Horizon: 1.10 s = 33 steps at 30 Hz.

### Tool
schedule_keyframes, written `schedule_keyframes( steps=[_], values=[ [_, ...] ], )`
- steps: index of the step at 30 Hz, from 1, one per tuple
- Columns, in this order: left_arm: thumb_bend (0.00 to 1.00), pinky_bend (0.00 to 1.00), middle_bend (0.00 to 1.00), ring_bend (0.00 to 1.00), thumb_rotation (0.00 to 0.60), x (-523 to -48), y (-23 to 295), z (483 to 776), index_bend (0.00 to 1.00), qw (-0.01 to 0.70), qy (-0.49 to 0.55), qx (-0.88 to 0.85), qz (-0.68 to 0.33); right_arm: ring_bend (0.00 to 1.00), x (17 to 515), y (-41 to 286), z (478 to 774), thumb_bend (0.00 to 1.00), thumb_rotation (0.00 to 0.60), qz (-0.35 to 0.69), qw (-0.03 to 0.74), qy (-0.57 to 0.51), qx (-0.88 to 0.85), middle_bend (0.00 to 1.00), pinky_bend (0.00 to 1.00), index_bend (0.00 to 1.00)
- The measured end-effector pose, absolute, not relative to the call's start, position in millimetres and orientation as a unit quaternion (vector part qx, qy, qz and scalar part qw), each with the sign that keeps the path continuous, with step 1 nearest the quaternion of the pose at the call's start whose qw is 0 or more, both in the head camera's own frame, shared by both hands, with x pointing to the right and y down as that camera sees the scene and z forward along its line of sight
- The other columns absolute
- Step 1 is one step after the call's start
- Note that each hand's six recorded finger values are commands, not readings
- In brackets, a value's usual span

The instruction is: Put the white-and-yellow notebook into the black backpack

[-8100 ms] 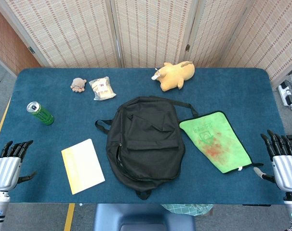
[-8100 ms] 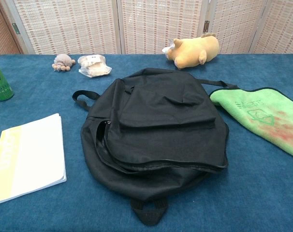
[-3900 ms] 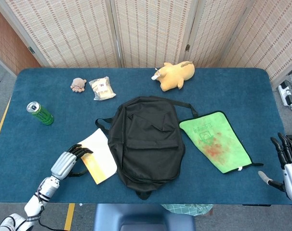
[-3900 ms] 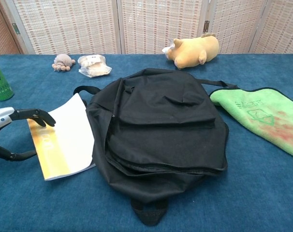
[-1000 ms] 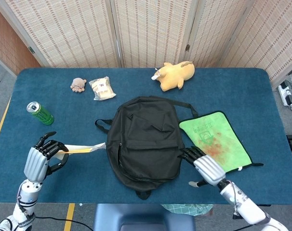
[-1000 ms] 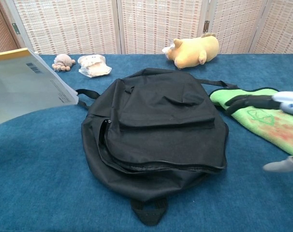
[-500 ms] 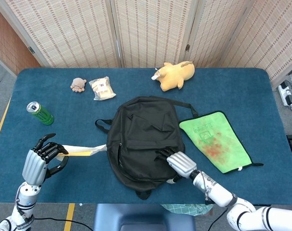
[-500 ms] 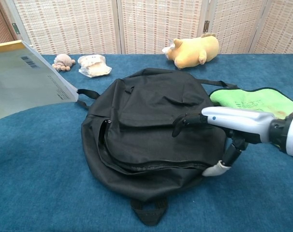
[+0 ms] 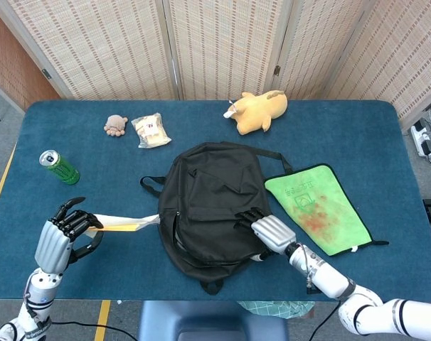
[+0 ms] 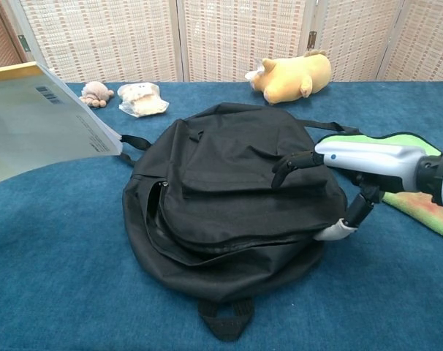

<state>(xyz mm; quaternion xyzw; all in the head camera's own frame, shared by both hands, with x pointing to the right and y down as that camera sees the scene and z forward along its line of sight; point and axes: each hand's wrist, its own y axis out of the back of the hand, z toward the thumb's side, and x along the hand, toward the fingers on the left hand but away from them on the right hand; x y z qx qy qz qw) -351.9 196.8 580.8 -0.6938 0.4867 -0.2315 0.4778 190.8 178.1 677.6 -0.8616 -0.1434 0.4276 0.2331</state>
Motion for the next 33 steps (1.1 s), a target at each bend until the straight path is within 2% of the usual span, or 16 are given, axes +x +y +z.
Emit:
schedule_keyframes(
  steps=[7, 11, 16, 20, 24, 33],
  values=[
    [0.53, 0.29, 0.64, 0.56, 0.6, -349.7, 196.6, 580.8, 0.74, 0.479, 0.482, -0.696, -0.231, 0.1, 193.6, 169.2, 674.1, 0.36, 0.6, 0.429, 0.227, -0.152, -0.861, 0.13, 0.03, 0.26],
    [0.53, 0.29, 0.64, 0.56, 0.6, -347.3, 195.3, 581.0, 0.74, 0.478, 0.484, -0.696, -0.229, 0.11, 187.6, 169.7, 677.1, 0.47, 0.6, 0.427, 0.225, -0.145, -0.864, 0.14, 0.03, 0.3],
    [0.53, 0.29, 0.64, 0.56, 0.6, -345.0, 193.4, 581.0, 0.74, 0.48, 0.48, -0.699, -0.224, 0.15, 172.2, 173.7, 681.8, 0.71, 0.6, 0.42, 0.229, -0.132, -0.868, 0.2, 0.05, 0.46],
    [0.53, 0.31, 0.65, 0.57, 0.6, -341.5, 192.5, 580.9, 0.74, 0.482, 0.472, -0.706, -0.214, 0.19, 159.8, 170.8, 685.7, 0.84, 0.6, 0.418, 0.231, -0.13, -0.869, 0.27, 0.1, 0.6],
    [0.54, 0.34, 0.67, 0.58, 0.6, -335.3, 193.4, 579.6, 0.74, 0.49, 0.462, -0.712, -0.197, 0.23, 147.4, 158.0, 684.0, 0.87, 0.6, 0.415, 0.225, -0.15, -0.869, 0.3, 0.14, 0.65],
    [0.54, 0.43, 0.71, 0.63, 0.6, -308.4, 195.0, 569.4, 0.74, 0.52, 0.439, -0.721, -0.128, 0.25, 118.2, 112.4, 661.4, 0.91, 0.6, 0.387, 0.185, -0.262, -0.864, 0.31, 0.16, 0.66]
  ],
)
